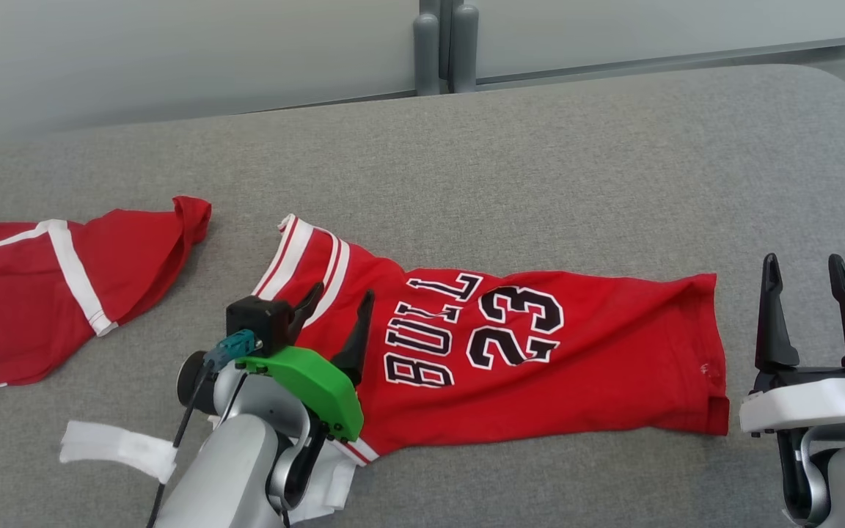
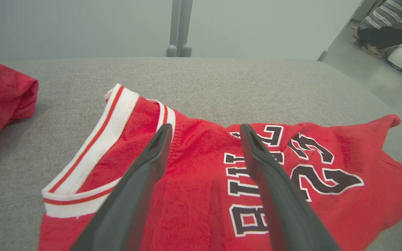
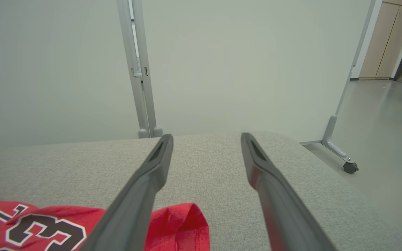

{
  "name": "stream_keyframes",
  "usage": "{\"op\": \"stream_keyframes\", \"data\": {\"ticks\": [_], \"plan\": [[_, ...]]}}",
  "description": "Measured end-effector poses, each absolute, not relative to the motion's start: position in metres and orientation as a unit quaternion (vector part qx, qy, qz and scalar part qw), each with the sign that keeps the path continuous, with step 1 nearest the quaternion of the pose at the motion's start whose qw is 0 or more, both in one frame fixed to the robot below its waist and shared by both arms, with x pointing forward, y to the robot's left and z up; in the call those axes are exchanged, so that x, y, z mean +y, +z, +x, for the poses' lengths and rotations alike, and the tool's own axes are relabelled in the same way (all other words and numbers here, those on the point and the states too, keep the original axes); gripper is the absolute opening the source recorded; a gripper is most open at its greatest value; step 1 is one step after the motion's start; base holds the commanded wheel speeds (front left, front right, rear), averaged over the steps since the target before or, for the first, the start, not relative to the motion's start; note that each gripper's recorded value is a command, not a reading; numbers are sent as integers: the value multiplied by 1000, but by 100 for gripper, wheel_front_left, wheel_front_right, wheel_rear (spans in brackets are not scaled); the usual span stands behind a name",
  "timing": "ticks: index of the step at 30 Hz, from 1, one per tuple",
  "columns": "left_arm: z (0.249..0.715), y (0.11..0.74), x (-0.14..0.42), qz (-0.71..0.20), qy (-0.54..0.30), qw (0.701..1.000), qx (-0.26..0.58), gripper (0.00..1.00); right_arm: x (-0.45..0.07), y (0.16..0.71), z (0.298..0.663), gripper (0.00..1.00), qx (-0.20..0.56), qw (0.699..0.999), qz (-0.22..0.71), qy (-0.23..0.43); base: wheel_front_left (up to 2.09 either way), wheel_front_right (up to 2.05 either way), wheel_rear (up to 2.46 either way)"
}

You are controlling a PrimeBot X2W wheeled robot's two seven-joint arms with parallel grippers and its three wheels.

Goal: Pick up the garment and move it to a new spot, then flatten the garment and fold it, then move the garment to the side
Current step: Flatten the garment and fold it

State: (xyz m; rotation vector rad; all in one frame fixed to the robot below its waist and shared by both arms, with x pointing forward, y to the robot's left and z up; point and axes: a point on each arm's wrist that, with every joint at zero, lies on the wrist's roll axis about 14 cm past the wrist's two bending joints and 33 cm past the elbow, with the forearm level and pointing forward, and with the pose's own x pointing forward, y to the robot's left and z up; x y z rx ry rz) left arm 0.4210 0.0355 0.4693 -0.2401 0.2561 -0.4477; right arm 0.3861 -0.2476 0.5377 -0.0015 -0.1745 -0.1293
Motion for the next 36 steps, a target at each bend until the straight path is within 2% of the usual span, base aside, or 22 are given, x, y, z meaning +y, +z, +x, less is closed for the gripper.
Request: {"op": "stream_keyframes", "data": {"ticks": [6,14,22,23,25,26,27,28,36], "plan": [[437,439,25,-96,-231,949,191,100,-250,538,387,100,-86,994,-3,-68,0,0,0],[465,416,18,-77,-227,942,236,100,-255,531,392,100,-75,994,-7,-73,0,0,0],[474,381,16,-39,-219,924,311,100,-261,521,394,100,-60,995,-11,-82,0,0,0],[474,379,16,-30,-222,923,314,95,-262,520,394,100,-58,995,-11,-83,0,0,0],[474,377,15,-22,-224,921,317,41,-262,520,394,100,-58,995,-12,-83,0,0,0],[474,376,15,-17,-226,921,318,41,-262,519,393,100,-57,995,-11,-83,0,0,0],[474,376,15,-10,-228,920,319,23,-262,519,393,100,-57,995,-10,-83,0,0,0],[474,375,15,-7,-229,919,319,0,-262,519,394,100,-57,995,-10,-83,0,0,0],[479,380,13,5,-238,927,290,0,-259,520,397,100,-58,995,-7,-79,0,0,0]]}}
